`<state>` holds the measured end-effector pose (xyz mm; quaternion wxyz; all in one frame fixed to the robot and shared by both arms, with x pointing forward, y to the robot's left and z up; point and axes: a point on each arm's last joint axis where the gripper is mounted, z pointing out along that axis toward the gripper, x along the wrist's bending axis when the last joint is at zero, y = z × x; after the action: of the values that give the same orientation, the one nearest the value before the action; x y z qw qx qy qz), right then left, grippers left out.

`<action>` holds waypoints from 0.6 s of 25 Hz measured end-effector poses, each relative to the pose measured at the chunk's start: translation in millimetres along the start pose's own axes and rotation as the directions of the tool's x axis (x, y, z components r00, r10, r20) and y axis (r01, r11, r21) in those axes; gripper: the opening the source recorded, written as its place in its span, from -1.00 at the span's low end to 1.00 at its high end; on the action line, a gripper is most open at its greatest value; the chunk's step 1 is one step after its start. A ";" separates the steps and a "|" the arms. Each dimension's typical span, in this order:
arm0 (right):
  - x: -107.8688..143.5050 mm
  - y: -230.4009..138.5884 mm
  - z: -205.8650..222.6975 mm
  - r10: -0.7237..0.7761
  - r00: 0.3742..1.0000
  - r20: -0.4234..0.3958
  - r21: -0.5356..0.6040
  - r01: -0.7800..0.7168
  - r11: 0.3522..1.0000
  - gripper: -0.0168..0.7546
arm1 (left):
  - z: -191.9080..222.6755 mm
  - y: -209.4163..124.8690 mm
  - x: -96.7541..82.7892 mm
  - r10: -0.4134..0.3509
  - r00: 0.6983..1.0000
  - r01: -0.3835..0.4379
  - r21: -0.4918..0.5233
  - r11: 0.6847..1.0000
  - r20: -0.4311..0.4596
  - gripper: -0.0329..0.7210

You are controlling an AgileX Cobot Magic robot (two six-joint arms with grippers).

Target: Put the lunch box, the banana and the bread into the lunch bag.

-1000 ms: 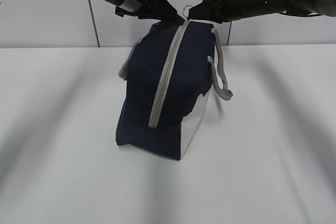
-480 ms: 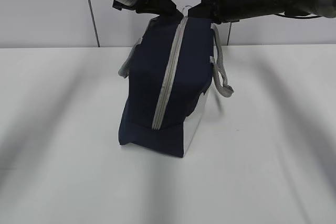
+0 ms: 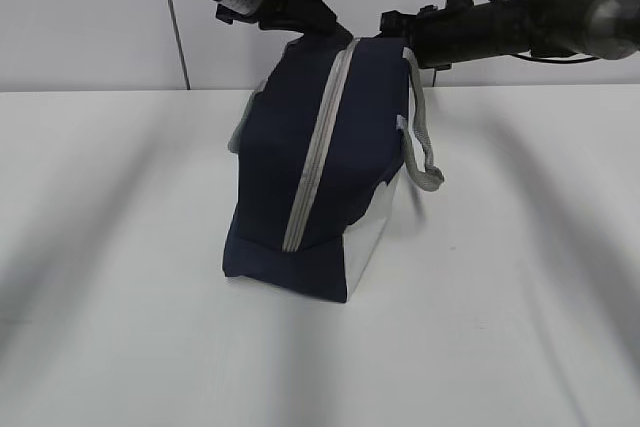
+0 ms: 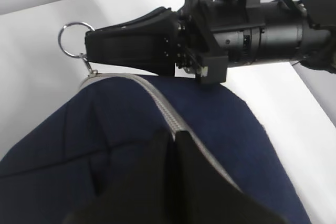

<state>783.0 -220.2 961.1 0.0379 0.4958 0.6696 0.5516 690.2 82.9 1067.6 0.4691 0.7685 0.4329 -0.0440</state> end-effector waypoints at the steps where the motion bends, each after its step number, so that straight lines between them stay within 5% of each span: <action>1: -1.7 -1.8 1.2 0.003 1.000 0.003 0.002 -0.003 1.000 -1.00 | 0.0 -0.2 -0.1 0.000 1.000 0.000 0.003 1.000 0.001 -0.90; 15: -15.6 -17.8 12.6 0.056 0.998 0.011 0.012 -0.057 0.998 -1.00 | 0.0 -1.3 0.7 0.022 1.000 -0.022 0.015 1.000 -0.007 -0.90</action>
<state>787.3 -220.6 934.6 0.0227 0.5176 0.6585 0.5459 689.6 83.5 1066.4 0.4622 0.7768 0.4259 -0.0394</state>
